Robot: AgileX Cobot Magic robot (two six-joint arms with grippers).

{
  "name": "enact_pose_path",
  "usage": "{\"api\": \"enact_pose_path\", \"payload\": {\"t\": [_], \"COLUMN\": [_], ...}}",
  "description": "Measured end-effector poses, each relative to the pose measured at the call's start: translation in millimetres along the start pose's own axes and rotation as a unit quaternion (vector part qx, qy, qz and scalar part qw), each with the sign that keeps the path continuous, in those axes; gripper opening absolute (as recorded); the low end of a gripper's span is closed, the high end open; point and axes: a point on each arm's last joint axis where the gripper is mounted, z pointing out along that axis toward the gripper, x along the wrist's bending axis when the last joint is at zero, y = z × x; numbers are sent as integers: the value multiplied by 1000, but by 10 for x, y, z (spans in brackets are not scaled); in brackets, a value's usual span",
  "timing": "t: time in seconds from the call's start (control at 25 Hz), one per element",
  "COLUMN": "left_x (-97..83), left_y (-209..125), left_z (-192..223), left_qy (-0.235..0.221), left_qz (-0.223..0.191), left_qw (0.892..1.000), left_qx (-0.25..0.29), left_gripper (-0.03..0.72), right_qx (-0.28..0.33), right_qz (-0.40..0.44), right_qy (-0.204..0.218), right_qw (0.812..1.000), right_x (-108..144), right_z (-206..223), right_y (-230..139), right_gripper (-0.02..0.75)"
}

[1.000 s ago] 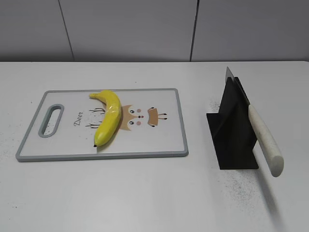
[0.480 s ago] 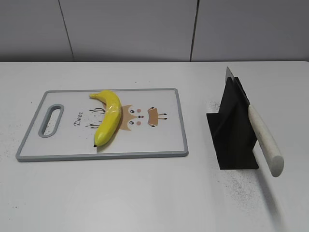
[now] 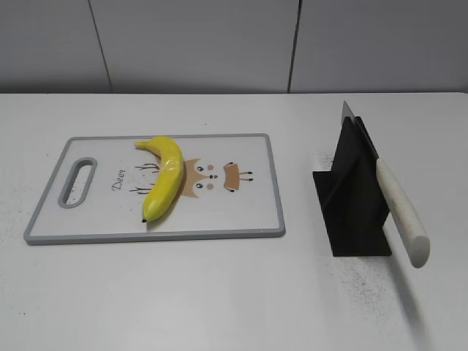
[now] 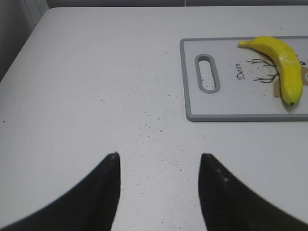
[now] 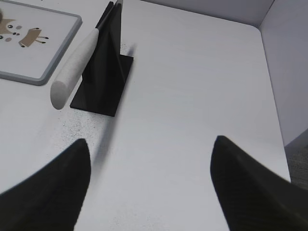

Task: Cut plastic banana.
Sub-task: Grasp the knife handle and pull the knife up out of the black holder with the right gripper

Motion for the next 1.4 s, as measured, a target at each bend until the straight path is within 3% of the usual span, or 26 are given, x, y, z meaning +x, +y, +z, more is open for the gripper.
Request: {"api": "enact_pose_path", "payload": {"t": [0.32, 0.72, 1.12, 1.4], "left_x": [0, 0, 0, 0], "left_y": [0, 0, 0, 0], "left_z": [0, 0, 0, 0], "left_qy": [0, 0, 0, 0], "left_qz": [0, 0, 0, 0], "left_qw": [1000, 1000, 1000, 1000], "left_qx": [0, 0, 0, 0], "left_gripper": [490, 490, 490, 490], "right_qx": [1, 53, 141, 238], "right_qz": [7, 41, 91, 120], "right_qy": [0, 6, 9, 10], "right_qw": [1000, 998, 986, 964], "right_x": [1, -27, -96, -130], "right_z": [2, 133, 395, 634], "right_y": [1, 168, 589, 811], "right_gripper": [605, 608, 591, 591]}}
